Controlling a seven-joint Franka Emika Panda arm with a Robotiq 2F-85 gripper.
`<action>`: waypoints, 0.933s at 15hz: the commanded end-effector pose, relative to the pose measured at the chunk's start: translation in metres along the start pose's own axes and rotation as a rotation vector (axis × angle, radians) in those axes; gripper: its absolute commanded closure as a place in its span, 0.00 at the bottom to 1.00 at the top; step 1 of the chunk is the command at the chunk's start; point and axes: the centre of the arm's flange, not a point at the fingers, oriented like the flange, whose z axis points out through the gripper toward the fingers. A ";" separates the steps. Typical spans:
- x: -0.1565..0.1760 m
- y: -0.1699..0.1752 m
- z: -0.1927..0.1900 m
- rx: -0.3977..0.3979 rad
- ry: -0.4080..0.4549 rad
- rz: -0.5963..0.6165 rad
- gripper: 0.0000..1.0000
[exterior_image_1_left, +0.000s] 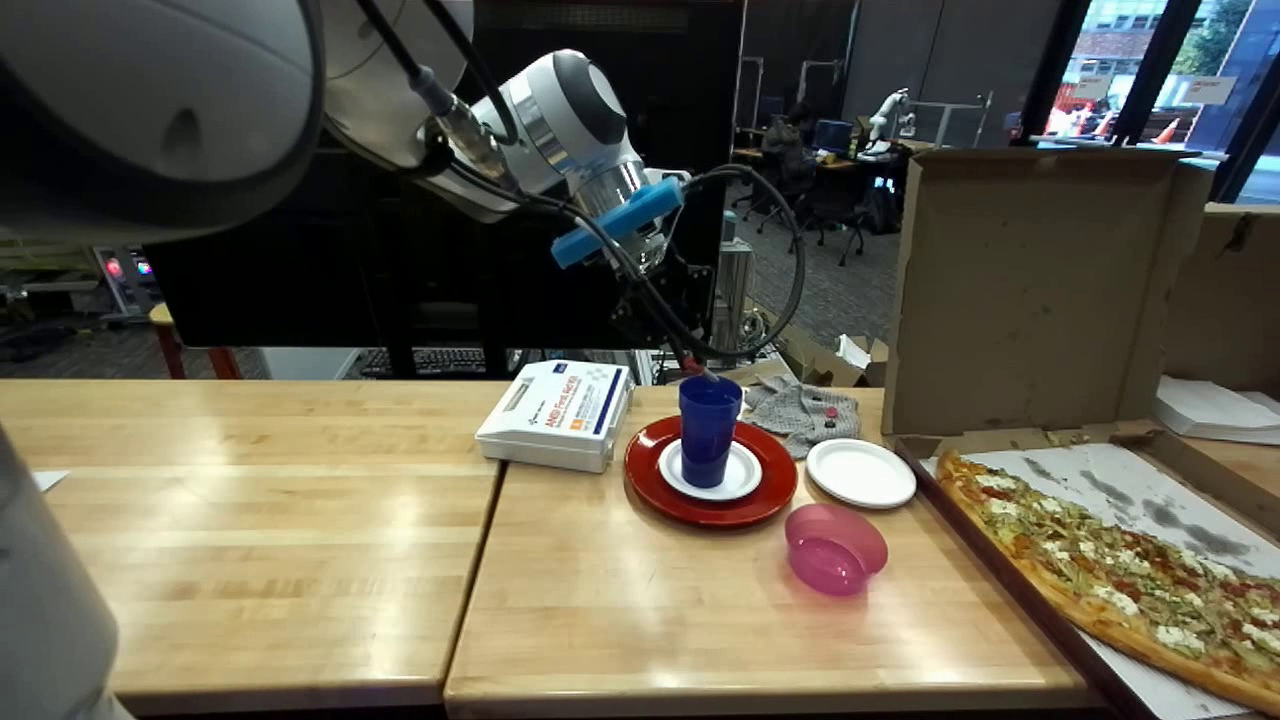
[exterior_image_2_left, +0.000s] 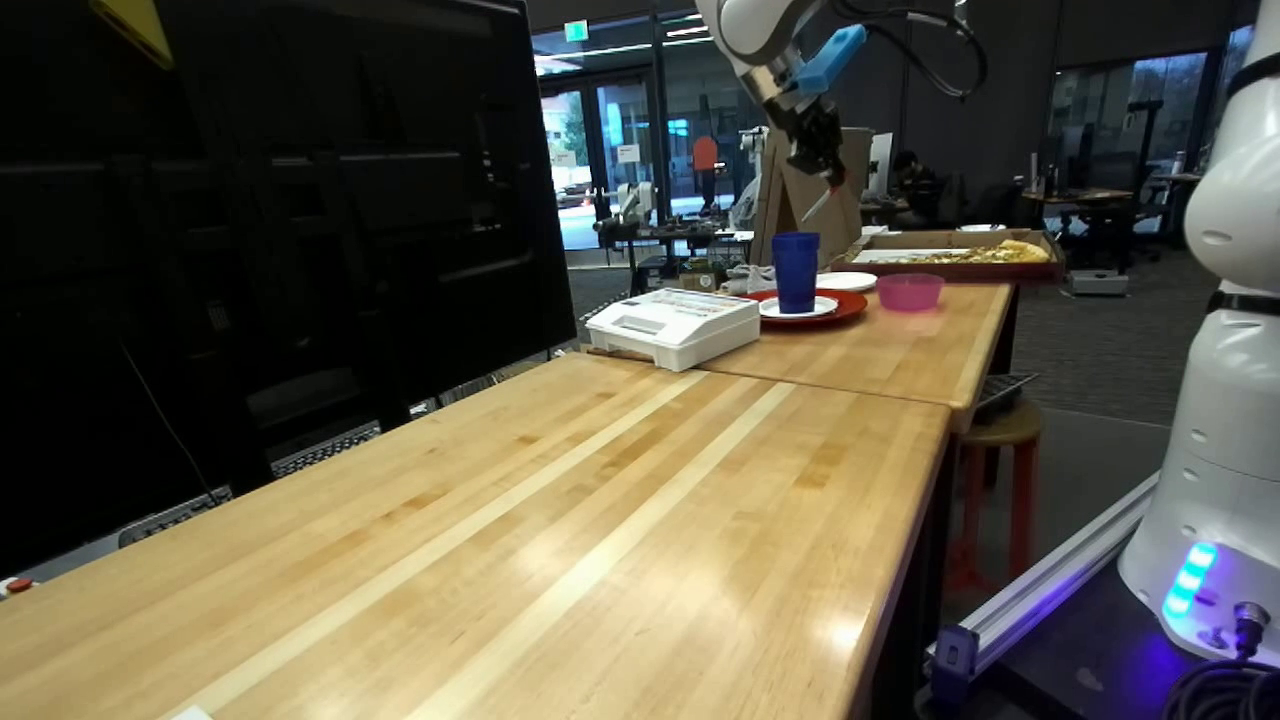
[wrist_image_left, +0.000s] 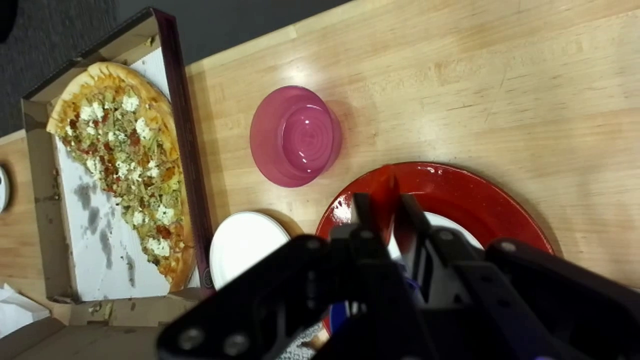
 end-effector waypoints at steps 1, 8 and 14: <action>0.012 0.003 -0.010 -0.035 -0.027 -0.043 0.96; 0.025 0.000 -0.016 -0.063 -0.040 -0.084 0.96; 0.036 -0.003 -0.011 -0.061 -0.060 -0.117 0.96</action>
